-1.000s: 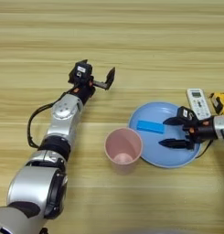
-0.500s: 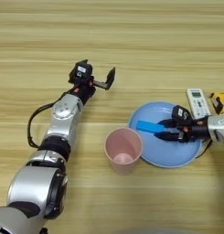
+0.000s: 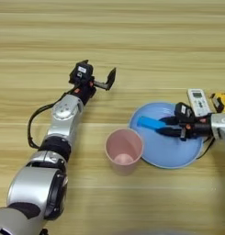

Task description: Move the objects on the table

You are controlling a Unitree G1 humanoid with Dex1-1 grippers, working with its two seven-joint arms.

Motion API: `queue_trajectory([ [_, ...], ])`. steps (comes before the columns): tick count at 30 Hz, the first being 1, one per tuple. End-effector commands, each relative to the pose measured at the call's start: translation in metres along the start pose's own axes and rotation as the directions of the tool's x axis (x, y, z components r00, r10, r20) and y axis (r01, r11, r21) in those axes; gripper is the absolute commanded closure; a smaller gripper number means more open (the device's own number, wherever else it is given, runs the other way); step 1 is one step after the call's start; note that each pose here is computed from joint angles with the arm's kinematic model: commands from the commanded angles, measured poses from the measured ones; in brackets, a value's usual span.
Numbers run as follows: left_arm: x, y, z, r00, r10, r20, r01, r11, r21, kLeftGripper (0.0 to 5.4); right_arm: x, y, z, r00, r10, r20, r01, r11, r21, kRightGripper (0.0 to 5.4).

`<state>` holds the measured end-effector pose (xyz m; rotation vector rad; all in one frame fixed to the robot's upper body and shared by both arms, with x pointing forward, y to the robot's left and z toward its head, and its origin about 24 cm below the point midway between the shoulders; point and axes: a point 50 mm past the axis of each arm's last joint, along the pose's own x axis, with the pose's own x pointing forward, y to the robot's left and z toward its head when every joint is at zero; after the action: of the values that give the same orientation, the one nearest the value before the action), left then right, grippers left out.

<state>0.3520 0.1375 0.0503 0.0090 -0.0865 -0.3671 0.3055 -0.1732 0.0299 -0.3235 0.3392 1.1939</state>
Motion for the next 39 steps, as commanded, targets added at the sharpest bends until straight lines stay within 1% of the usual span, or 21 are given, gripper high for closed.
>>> queue_trajectory([
  [1,0.002,-0.001,0.003,1.000,-0.012,0.009,0.012,1.000,0.011,0.00,-0.018,-0.009,0.012,0.999,-0.028,0.029,0.029,0.999,-0.019,4.00],
  [4,0.002,-0.001,0.003,1.000,-0.016,0.009,0.016,1.000,0.009,0.00,-0.029,-0.012,0.018,0.999,-0.030,0.041,0.031,0.999,-0.034,4.00],
  [7,0.002,-0.002,0.004,0.999,-0.037,0.019,0.037,0.999,-0.002,0.00,-0.036,-0.014,0.024,0.997,-0.039,0.061,0.041,0.998,-0.041,4.00],
  [8,0.002,-0.005,0.006,0.997,-0.062,0.040,0.063,0.998,-0.022,0.00,-0.038,-0.015,0.027,0.996,-0.042,0.083,0.045,0.998,-0.034,4.00],
  [10,0.002,-0.012,0.012,0.985,-0.134,0.106,0.142,0.987,-0.074,0.00,-0.040,-0.016,0.031,0.992,-0.042,0.118,0.045,0.999,-0.023,4.00],
  [12,0.000,-0.020,0.017,0.966,-0.199,0.164,0.217,0.972,-0.095,0.00,-0.041,-0.015,0.034,0.989,-0.035,0.142,0.038,0.999,-0.014,4.00],
  [14,-0.003,-0.026,0.021,0.945,-0.254,0.206,0.281,0.954,-0.109,0.00,-0.042,-0.014,0.037,0.987,-0.027,0.157,0.029,1.000,-0.010,4.00],
  [17,-0.009,-0.032,0.027,0.906,-0.323,0.273,0.370,0.919,-0.140,0.00,-0.045,-0.012,0.043,0.981,-0.007,0.193,0.008,1.000,-0.005,4.00],
  [21,-0.017,-0.040,0.034,0.845,-0.411,0.342,0.483,0.861,-0.159,0.00,-0.046,-0.010,0.048,0.975,0.010,0.221,-0.011,1.000,0.004,4.00],
  [23,-0.022,-0.044,0.036,0.814,-0.451,0.365,0.534,0.829,-0.165,0.00,-0.046,-0.008,0.049,0.973,0.021,0.230,-0.023,1.000,0.005,4.00],
  [27,-0.030,-0.050,0.039,0.765,-0.509,0.395,0.608,0.773,-0.182,0.00,-0.047,-0.005,0.055,0.962,0.047,0.270,-0.051,0.999,0.008,4.00],
  [30,-0.035,-0.054,0.041,0.731,-0.549,0.405,0.654,0.733,-0.188,0.00,-0.048,-0.003,0.060,0.955,0.057,0.290,-0.062,0.998,0.007,4.00],
  [35,-0.044,-0.063,0.039,0.675,-0.624,0.393,0.724,0.663,-0.190,0.00,-0.049,0.005,0.070,0.931,0.109,0.348,-0.116,0.993,-0.001,4.00],
  [39,-0.049,-0.066,0.039,0.647,-0.658,0.385,0.754,0.627,-0.195,0.00,-0.049,0.014,0.077,0.921,0.145,0.362,-0.146,0.989,-0.025,4.00],
])
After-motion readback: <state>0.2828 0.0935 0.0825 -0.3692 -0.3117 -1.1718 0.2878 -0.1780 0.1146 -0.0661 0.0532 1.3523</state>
